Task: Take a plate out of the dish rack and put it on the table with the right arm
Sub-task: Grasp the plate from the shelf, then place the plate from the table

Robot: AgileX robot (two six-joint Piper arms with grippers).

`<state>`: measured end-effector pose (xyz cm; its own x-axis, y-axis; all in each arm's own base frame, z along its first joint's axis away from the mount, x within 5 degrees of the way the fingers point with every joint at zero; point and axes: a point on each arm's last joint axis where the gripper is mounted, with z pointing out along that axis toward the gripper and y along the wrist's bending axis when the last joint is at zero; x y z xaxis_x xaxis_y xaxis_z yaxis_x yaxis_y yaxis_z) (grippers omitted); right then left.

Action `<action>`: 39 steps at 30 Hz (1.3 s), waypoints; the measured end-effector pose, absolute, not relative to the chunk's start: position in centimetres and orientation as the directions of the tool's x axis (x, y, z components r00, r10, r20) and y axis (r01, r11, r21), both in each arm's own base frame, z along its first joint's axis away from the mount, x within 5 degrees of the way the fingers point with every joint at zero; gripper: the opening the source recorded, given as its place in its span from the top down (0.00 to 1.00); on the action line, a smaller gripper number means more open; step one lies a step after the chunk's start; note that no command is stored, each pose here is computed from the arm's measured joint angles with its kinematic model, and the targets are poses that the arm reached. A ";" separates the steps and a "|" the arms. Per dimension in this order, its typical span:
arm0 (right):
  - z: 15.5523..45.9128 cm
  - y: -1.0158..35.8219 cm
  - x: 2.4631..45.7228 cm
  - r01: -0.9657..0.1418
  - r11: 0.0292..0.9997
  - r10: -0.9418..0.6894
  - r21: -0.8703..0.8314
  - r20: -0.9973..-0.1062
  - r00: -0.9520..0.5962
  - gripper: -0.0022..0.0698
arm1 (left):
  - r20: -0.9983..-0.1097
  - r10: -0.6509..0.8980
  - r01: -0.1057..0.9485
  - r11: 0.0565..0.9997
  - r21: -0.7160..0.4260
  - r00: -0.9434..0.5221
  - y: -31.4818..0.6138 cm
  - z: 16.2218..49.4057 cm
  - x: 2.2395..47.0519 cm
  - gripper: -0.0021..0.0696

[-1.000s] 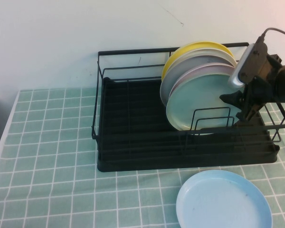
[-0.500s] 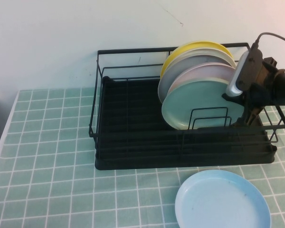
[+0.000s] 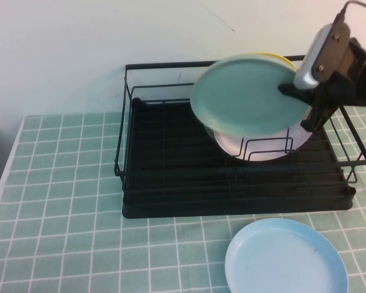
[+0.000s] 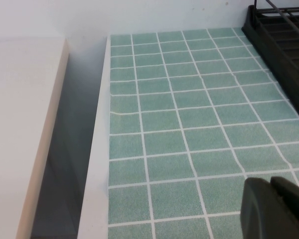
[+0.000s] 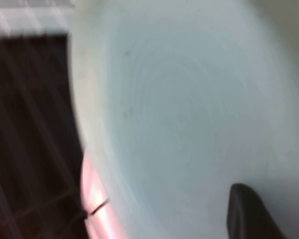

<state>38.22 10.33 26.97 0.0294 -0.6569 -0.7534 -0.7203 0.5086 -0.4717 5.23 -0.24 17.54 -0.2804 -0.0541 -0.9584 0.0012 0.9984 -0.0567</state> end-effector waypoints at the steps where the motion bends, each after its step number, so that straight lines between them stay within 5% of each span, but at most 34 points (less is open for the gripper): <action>1: 27.5 10.3 38.1 -0.714 0.518 -0.646 -0.471 -0.762 0.035 0.79 | -0.958 -0.054 0.001 0.998 -0.057 -0.280 -0.2 17.5 5.2 0.98; 13: 38.6 9.2 32.6 -0.574 0.754 -0.348 -0.320 -0.935 0.066 0.81 | -0.958 -0.054 0.001 0.998 -0.057 -0.280 -0.2 17.5 5.2 0.98; 20: 42.3 9.2 26.3 -0.692 0.706 -0.258 -0.149 -0.964 -0.056 0.81 | -0.958 -0.052 0.002 0.998 -0.055 -0.280 -0.2 17.5 5.2 0.98; 26: 39.1 8.9 23.2 -0.800 0.600 -0.473 0.002 -0.805 -0.358 0.81 | -0.958 -0.052 0.002 0.998 -0.055 -0.280 -0.2 17.5 5.2 0.98; 39: 27.2 7.9 22.3 -0.648 0.726 -0.461 0.232 -0.534 -0.708 0.81 | -0.958 -0.052 0.002 0.998 -0.055 -0.280 -0.2 17.5 5.2 0.98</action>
